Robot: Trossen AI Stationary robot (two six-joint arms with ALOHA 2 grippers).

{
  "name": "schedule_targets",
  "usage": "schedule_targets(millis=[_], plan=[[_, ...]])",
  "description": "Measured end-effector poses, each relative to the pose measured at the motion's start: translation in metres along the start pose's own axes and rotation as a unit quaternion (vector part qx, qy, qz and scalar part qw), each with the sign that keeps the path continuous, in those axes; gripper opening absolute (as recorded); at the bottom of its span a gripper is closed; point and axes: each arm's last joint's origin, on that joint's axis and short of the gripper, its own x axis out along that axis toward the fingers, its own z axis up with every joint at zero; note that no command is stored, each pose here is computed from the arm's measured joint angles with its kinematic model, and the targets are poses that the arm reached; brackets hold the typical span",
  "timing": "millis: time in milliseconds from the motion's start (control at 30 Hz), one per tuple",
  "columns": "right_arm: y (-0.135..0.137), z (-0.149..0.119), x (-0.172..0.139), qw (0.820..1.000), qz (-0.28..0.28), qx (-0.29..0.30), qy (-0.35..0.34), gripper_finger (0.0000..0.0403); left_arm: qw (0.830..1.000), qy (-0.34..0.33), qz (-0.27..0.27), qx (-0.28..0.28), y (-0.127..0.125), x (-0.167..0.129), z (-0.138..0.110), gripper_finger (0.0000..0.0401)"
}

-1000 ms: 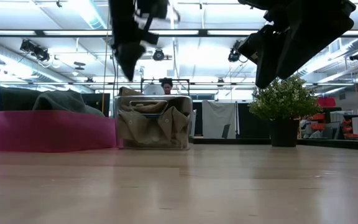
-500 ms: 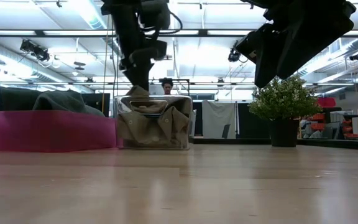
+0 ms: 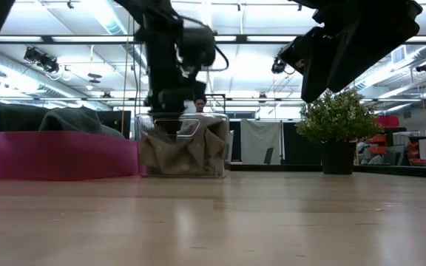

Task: Pick & Place hat
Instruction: Put the brown cap into the transparent bin, then return to Home Position

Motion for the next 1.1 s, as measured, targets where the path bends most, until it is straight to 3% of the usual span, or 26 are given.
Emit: schedule_targets(millis=[200, 333, 467, 600, 767, 867, 1000, 1100], plan=[[0.0, 0.001, 0.0, 1.0, 0.0, 0.0, -0.004, 0.0164, 0.999, 0.036, 0.001, 0.008, -0.005, 0.031, 0.003, 0.0165], [0.0, 0.004, 0.0, 1.0, 0.002, 0.0, -0.02, 0.0164, 0.999, 0.033, -0.002, 0.038, -0.009, 0.027, 0.002, 0.0165], [0.0, 0.004, -0.002, 1.0, 0.002, 0.0, -0.024, 0.0164, 0.999, -0.004, -0.004, 0.052, -0.013, -0.004, 0.0, 0.0165], [0.0, 0.006, -0.015, 0.999, 0.004, 0.011, -0.038, 0.0164, 0.995, -0.089, -0.027, 0.044, -0.012, -0.068, -0.007, 0.0165], [-0.001, 0.004, -0.06, 0.997, 0.007, 0.023, -0.071, 0.0164, 0.979, -0.192, -0.051, 0.039, -0.008, -0.141, -0.037, 0.0165], [-0.003, 0.002, -0.095, 0.993, -0.013, 0.004, -0.116, 0.0164, 0.963, -0.263, -0.033, 0.043, -0.007, -0.18, -0.06, 0.0165], [-0.008, -0.007, -0.139, 0.982, -0.069, -0.021, -0.176, 0.0164, 0.941, -0.335, 0.021, 0.036, -0.008, -0.208, -0.094, 0.0165], [-0.015, -0.022, -0.158, 0.971, -0.093, -0.027, -0.219, 0.0164, 0.936, -0.349, 0.004, 0.041, -0.012, -0.201, -0.119, 0.0165]])
